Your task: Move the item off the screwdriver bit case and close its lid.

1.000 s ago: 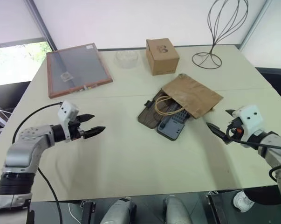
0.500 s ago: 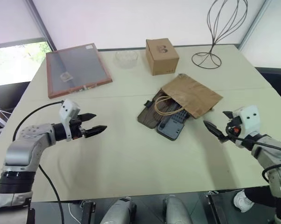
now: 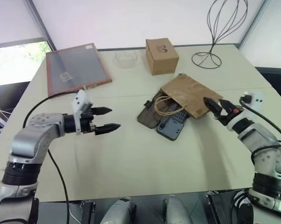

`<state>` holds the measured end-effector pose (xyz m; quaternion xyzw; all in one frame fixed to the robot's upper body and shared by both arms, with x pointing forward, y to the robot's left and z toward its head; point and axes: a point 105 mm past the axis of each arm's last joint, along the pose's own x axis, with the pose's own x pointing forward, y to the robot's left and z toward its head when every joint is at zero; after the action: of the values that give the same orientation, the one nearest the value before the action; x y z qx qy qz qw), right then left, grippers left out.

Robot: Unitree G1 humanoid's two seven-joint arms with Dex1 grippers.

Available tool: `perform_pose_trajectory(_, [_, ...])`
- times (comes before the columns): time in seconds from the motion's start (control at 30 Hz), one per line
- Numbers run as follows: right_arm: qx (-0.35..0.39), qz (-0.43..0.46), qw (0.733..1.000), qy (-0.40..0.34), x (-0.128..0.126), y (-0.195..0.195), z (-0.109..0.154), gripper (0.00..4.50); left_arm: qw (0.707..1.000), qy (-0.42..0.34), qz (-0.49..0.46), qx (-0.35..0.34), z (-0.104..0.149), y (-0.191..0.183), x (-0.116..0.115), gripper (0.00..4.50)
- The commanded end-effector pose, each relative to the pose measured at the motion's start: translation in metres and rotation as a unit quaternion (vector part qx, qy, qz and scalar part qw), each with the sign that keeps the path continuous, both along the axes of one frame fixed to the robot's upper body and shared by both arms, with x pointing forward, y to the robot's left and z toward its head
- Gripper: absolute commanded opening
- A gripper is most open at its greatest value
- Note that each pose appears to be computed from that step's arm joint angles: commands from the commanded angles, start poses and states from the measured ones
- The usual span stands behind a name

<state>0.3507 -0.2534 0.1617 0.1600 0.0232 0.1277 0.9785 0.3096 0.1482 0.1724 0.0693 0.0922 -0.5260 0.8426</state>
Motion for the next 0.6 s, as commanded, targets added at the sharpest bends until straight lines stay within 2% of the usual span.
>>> perform_pose_trajectory(0.03, [-0.001,-0.023,1.000,-0.019,0.017,-0.009,0.006,4.50,0.999,-0.043,-0.011,-0.010,0.017,-0.011,0.002,4.47])
perform_pose_trajectory(0.13, [-0.008,-0.037,0.999,-0.027,0.023,-0.016,0.010,4.50,0.999,-0.048,-0.003,-0.012,0.017,-0.012,0.003,4.47])
perform_pose_trajectory(0.27, [-0.015,-0.037,0.998,-0.049,0.011,-0.022,0.023,4.50,0.999,-0.048,0.016,-0.015,0.015,-0.005,0.002,4.47])
perform_pose_trajectory(0.43, [-0.030,-0.052,0.997,-0.041,0.001,-0.032,0.019,4.50,0.999,-0.040,0.024,-0.022,0.009,-0.005,-0.004,4.47])
perform_pose_trajectory(0.6, [-0.026,-0.050,0.998,-0.036,0.010,-0.033,0.011,4.50,0.999,-0.034,0.017,-0.025,0.006,-0.009,-0.006,4.47])
